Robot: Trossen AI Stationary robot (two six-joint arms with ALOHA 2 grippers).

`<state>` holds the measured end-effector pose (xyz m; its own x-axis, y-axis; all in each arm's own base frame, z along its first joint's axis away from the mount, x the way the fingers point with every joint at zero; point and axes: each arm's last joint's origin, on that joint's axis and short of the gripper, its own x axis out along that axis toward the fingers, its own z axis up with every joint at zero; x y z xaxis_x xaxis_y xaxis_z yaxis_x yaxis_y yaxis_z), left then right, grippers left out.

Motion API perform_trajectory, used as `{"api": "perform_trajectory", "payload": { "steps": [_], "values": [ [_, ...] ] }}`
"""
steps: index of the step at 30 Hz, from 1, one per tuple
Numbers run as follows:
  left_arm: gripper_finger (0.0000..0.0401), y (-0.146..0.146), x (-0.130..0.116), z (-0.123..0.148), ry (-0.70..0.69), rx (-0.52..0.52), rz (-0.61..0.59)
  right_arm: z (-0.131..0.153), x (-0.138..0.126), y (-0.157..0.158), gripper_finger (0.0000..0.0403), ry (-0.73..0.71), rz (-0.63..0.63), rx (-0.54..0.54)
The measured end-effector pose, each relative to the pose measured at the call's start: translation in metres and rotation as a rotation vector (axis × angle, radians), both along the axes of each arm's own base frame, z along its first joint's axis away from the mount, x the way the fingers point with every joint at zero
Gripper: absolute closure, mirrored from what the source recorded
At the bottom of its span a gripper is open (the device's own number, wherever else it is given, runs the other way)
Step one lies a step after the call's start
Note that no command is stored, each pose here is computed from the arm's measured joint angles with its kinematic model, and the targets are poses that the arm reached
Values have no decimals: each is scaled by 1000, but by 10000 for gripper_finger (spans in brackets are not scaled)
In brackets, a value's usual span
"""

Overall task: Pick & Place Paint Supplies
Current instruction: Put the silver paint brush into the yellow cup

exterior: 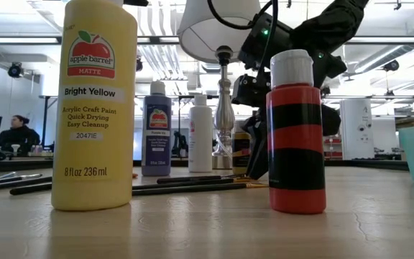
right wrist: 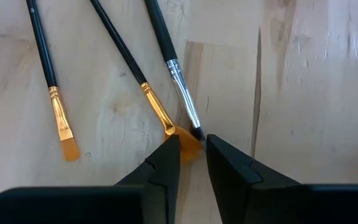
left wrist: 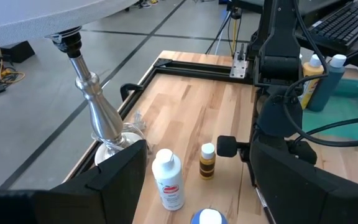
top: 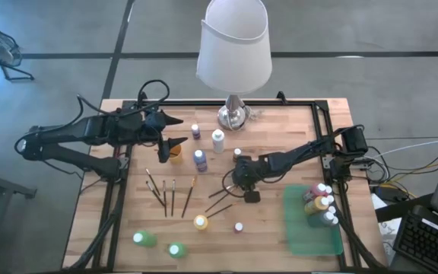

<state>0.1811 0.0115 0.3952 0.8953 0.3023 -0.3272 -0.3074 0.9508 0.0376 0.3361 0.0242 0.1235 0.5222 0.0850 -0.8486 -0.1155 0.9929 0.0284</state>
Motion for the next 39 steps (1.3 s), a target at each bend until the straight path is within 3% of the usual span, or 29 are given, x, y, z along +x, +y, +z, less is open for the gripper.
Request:
{"api": "perform_trajectory", "payload": {
  "steps": [9, 15, 20, 30, 39],
  "values": [
    [112, 0, 0, 0, 0, 0, 0, 0, -1, -1, 243, 4, -8, -26],
    [112, 0, 0, 0, 0, 0, 0, 1, 0, -1, 215, 5, -5, -21],
    [112, 0, 0, 0, 0, 0, 0, 5, 2, 1, 205, 9, 26, 29],
    [112, 0, 0, 0, 0, 0, 0, 6, 1, 1, 194, 48, 24, 26],
    [112, 0, 0, 0, 0, 0, 0, 16, 10, 0, 211, 5, 39, 17]
  ]
}}
